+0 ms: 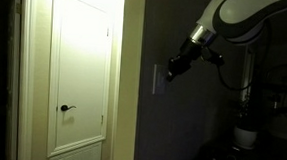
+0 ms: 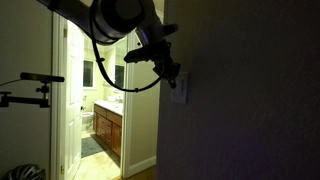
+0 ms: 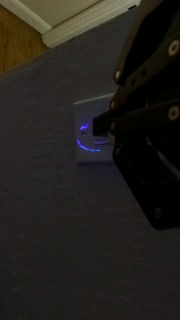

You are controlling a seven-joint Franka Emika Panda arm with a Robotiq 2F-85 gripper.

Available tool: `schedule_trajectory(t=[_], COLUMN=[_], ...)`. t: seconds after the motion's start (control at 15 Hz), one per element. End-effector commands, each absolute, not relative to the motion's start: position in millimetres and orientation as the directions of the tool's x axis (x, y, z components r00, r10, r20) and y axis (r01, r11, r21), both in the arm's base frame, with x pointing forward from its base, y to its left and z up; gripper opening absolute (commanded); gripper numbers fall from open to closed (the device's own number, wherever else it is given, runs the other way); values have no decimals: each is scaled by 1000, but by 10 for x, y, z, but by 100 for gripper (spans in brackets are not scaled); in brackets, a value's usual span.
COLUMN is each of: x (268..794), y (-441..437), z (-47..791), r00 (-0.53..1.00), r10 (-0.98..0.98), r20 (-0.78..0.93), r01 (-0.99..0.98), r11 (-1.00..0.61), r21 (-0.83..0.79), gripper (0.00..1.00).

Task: Turn on the light

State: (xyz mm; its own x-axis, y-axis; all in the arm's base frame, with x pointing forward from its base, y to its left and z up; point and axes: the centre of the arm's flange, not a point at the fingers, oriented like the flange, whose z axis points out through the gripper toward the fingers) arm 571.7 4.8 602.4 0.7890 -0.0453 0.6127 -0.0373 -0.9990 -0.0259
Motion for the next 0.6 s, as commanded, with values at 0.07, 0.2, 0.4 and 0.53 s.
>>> schedule_trajectory(t=[0.07, 0.2, 0.4, 0.53], x=[5872, 5930, 6029, 6075], y=[70, 64, 68, 71], z=[6088, 6096, 6091, 6085], r00=[742, 734, 725, 722], r10=[-78, -85, -96, -103], r20=[665, 674, 682, 684], r01=[-57, -59, -63, -67], r11=[-997, -996, -995, -995], r21=[-54, -62, -73, -79], gripper=[3, 3, 3, 3])
